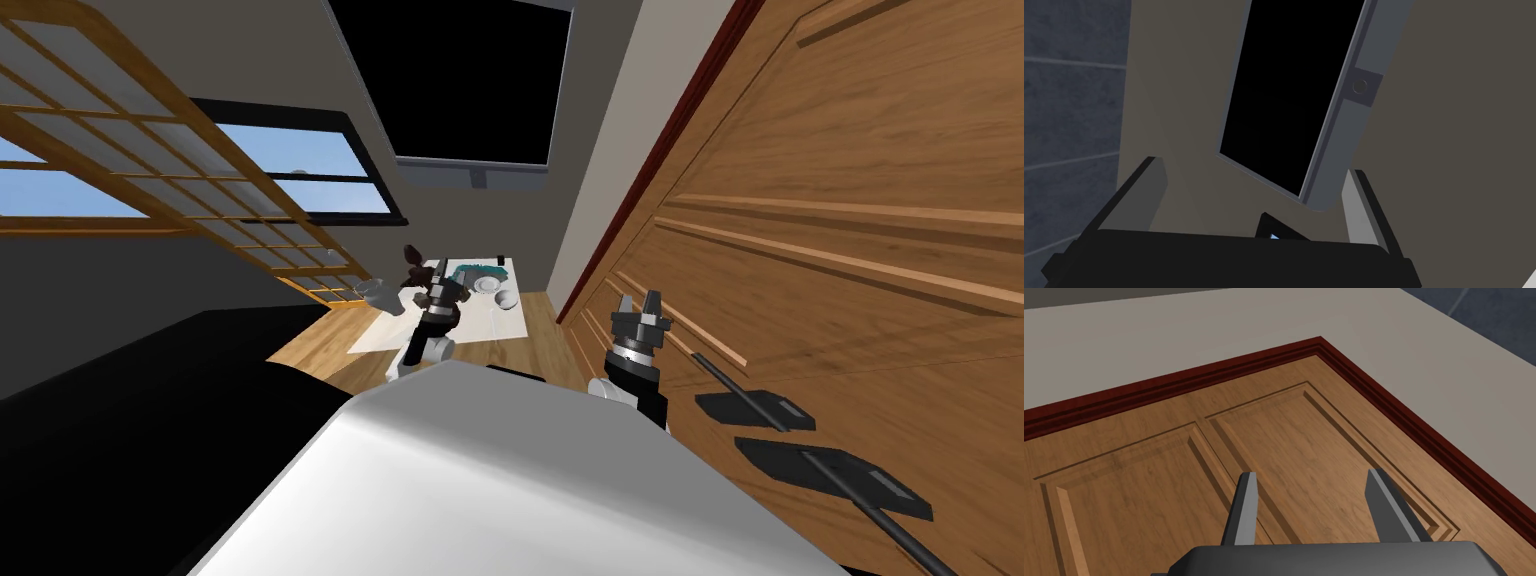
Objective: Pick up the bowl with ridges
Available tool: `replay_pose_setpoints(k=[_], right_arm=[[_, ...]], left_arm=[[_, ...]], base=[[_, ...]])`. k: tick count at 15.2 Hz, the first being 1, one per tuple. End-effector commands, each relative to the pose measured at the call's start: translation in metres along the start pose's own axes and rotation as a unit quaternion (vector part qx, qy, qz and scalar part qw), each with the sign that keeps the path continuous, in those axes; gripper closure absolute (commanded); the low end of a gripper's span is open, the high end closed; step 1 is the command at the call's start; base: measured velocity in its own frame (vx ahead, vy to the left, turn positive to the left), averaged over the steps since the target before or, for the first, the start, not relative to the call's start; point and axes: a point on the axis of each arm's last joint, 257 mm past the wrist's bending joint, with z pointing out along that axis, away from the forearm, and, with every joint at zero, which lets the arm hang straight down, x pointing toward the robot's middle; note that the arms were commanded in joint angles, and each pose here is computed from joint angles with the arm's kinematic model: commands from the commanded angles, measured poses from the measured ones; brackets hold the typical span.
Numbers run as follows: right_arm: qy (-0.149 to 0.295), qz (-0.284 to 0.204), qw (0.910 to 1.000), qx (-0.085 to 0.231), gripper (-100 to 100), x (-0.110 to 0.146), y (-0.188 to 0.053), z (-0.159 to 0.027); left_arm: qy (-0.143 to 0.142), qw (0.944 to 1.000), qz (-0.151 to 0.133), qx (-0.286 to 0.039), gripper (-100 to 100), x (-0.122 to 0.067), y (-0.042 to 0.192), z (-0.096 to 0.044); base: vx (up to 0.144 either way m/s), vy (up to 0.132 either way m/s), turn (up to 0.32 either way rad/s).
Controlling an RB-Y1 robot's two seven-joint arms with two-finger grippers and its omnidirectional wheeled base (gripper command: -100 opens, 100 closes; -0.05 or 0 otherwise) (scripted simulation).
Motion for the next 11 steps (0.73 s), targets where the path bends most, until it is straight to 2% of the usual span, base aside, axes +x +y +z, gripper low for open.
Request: replay_pose_setpoints(k=[1,2,3,4,5,6,8,9,10,11], right_arm=[[0.0,0.0,1.0,0.0,0,0.0,0.0,0.0],[0.0,0.0,1.0,0.0,0,0.0,0.0,0.0],[0.0,0.0,1.0,0.0,0,0.0,0.0,0.0],[0.0,0.0,1.0,0.0,0,0.0,0.0,0.0],[0.0,0.0,1.0,0.0,0,0.0,0.0,0.0],[0.0,0.0,1.0,0.0,0,0.0,0.0,0.0],[0.0,0.0,1.0,0.0,0,0.0,0.0,0.0],[0.0,0.0,1.0,0.0,0,0.0,0.0,0.0],[0.0,0.0,1.0,0.0,0,0.0,0.0,0.0],[0.0,0.0,1.0,0.0,0,0.0,0.0,0.0]], left_arm=[[0.0,0.9997,-0.001,-0.024,-100,-0.006,0.014,-0.002],[-0.001,0.9988,-0.003,-0.048,-100,-0.012,0.028,-0.004],[-0.001,0.9987,-0.003,-0.051,-100,-0.012,0.03,-0.004],[-0.004,0.9971,-0.006,-0.076,-100,-0.019,0.045,-0.007],[-0.005,0.9968,-0.006,-0.079,-100,-0.019,0.046,-0.007],[-0.009,0.9948,-0.009,-0.101,-100,-0.027,0.06,-0.011],[-0.01,0.994,-0.009,-0.108,-100,-0.028,0.063,-0.011],[-0.017,0.991,-0.012,-0.132,-100,-0.037,0.078,-0.016],[-0.018,0.9902,-0.012,-0.138,-100,-0.038,0.081,-0.017],[-0.025,0.9869,-0.016,-0.158,-100,-0.047,0.093,-0.021]], base=[[-0.001,-0.059,-0.11],[0.0,-0.06,-0.163],[0.002,-0.052,-0.13],[0.004,-0.059,-0.134],[0.003,-0.063,-0.117],[0.005,-0.07,-0.167],[0.004,-0.057,-0.082],[0.008,-0.054,-0.12],[0.009,-0.055,-0.136],[0.017,-0.066,-0.167]])
